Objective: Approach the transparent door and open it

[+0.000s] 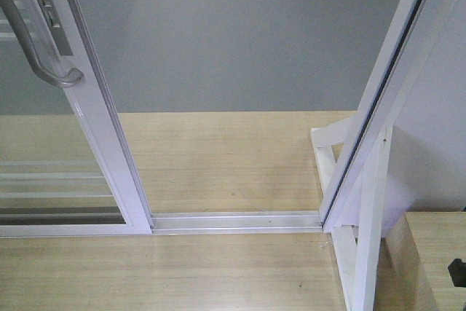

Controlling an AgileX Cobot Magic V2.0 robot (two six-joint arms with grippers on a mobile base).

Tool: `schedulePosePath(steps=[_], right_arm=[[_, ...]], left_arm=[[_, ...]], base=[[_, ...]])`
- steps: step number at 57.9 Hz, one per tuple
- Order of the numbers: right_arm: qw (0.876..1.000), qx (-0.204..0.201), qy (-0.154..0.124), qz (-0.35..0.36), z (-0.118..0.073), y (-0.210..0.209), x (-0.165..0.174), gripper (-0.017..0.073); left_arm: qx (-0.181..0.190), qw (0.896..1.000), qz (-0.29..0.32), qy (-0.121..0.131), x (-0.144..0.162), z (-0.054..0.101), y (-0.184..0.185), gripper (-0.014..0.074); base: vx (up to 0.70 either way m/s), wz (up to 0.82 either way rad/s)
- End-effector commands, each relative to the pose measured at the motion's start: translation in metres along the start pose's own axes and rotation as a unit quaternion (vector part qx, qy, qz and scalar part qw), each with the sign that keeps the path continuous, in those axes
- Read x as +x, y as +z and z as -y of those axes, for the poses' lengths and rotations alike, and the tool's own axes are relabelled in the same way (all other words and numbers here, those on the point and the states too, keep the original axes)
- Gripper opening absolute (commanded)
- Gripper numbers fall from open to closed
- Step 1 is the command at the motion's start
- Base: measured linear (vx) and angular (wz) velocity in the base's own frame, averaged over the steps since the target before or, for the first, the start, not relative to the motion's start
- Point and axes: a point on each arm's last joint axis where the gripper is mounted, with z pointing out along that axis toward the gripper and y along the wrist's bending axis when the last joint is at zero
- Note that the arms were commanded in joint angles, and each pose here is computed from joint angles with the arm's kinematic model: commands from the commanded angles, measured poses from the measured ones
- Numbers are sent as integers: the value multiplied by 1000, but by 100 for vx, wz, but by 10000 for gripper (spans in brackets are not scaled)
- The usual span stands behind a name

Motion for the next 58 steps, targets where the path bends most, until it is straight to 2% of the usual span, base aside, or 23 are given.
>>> schedulePosePath(steps=[1, 58], right_arm=[[999, 1, 7, 43, 0, -1, -6, -9], [999, 1, 7, 42, 0, -1, -6, -9]], left_arm=[[1, 999, 36, -5, -3, 0, 0, -6], [1, 999, 36, -5, -3, 0, 0, -6]], base=[[0, 0], [0, 0]])
